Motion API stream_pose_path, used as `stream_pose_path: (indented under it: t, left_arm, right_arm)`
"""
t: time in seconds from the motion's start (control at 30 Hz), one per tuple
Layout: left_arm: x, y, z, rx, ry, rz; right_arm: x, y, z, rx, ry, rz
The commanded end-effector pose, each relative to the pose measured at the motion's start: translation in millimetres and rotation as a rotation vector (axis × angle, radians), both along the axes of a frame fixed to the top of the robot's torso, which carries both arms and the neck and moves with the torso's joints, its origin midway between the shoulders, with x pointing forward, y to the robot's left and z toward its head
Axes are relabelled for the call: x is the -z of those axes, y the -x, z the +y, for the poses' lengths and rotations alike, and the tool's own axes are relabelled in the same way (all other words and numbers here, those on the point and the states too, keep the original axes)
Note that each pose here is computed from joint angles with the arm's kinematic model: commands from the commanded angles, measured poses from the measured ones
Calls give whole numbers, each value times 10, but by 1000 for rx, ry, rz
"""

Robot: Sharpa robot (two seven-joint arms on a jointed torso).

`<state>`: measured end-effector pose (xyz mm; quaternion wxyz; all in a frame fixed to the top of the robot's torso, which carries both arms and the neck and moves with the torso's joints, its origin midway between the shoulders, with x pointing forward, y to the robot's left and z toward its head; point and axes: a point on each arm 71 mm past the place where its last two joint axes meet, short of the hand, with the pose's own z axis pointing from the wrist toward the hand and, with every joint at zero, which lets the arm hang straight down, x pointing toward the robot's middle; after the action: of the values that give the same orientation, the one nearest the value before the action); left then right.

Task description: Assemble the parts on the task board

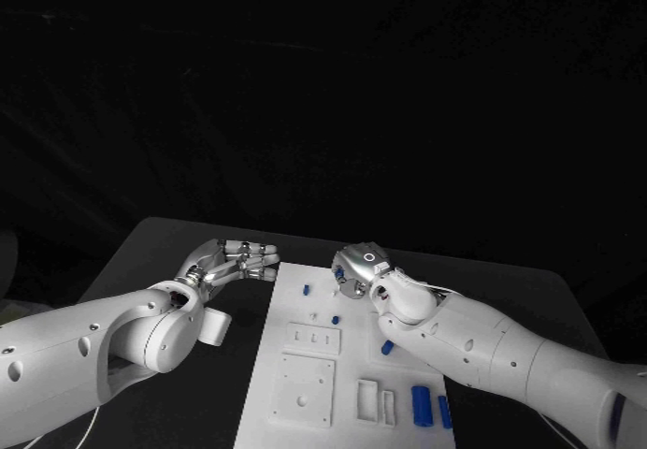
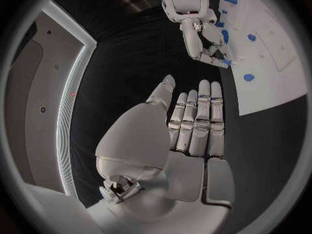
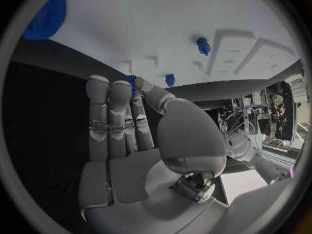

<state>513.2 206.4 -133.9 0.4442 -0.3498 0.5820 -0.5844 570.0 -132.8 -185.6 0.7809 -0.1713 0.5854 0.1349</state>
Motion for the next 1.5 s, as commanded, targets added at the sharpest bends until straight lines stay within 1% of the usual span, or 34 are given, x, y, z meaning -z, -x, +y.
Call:
stream_pose_path:
  t: [0.03, 0.37, 0.73, 1.07, 1.5]
  left_arm:
    - [-32, 7, -36, 23, 3, -9]
    - [-59, 3, -52, 27, 1, -15]
    - [-72, 1, -52, 28, 1, -16]
    - [-74, -1, -61, 31, 0, -14]
    - [-80, -3, -60, 30, -2, -13]
  right_arm:
    - [15, 0, 10, -6, 24, 6]
    - [38, -14, 7, -5, 32, 22]
    - [68, -37, -8, 14, 45, 39]
    - [84, -47, 12, 15, 48, 47]
    - [102, -69, -9, 12, 5, 67]
